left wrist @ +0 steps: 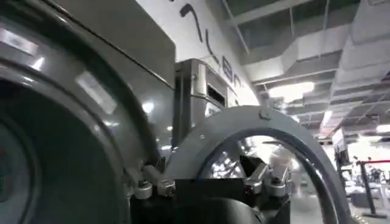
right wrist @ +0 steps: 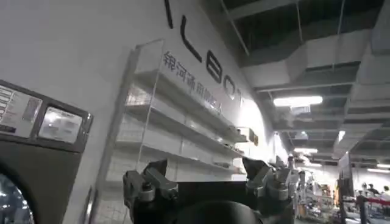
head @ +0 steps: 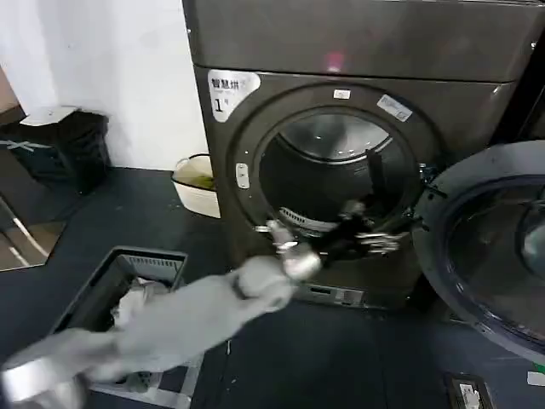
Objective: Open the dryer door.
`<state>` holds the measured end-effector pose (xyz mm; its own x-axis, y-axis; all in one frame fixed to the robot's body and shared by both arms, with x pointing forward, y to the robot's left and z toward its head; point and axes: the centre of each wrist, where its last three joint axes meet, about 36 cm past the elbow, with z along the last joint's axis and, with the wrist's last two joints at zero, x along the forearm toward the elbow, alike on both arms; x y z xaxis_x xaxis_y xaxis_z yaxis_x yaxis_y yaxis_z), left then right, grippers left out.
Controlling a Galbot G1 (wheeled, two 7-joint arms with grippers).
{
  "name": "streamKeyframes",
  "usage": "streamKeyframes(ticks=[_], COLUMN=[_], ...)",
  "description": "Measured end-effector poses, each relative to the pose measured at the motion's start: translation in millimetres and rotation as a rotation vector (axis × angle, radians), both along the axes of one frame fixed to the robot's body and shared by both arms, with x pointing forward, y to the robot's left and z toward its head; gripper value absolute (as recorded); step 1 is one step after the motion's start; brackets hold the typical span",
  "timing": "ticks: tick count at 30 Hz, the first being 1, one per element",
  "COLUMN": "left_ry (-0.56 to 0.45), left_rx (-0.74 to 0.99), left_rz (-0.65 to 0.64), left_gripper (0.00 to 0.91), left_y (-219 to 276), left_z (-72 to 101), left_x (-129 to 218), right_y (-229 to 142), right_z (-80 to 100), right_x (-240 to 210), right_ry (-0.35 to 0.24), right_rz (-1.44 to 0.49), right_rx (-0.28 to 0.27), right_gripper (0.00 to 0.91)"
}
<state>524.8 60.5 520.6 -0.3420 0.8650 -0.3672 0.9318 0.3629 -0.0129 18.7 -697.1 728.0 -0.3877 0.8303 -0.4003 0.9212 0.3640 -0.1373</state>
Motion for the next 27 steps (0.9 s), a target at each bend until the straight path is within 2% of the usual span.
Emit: streamKeyframes(ticks=[2,8,16,19,22,27], left_ry=[0.008,0.065,0.208,0.248,0.203,0.227], left_rx=[0.034,0.296,0.687,0.812,0.921,1.161], left_rz=[0.039,0.182,0.337,0.369,0.371,0.335], left_gripper=[0.907,0.907,0.907,0.907,0.907,0.907], left_y=[28.5,120.2,227.1,266.6,307.6,369.9], left_z=[3.5,8.4,26.7,30.6,30.6,20.8], left_x=[-4.5,-18.9,-36.5,-40.4,-43.7,-52.7], right_y=[-1.6,-7.9,-18.7,-20.6,-21.8,-21.4], right_z=[-1.9,-5.4,-10.1,-10.1,-9.3,-9.8], right_x=[2.8,8.3,23.7,30.0,34.4,42.7], right_ry=[0.001,-0.001,-0.013,-0.013,-0.014,-0.012], right_rz=[-0.002,-0.007,0.014,0.028,0.037,0.057], right_rx=[-0.015,-0.032,-0.012,-0.010,-0.011,-0.012], right_gripper=[0.907,0.907,0.907,0.907,0.907,0.907])
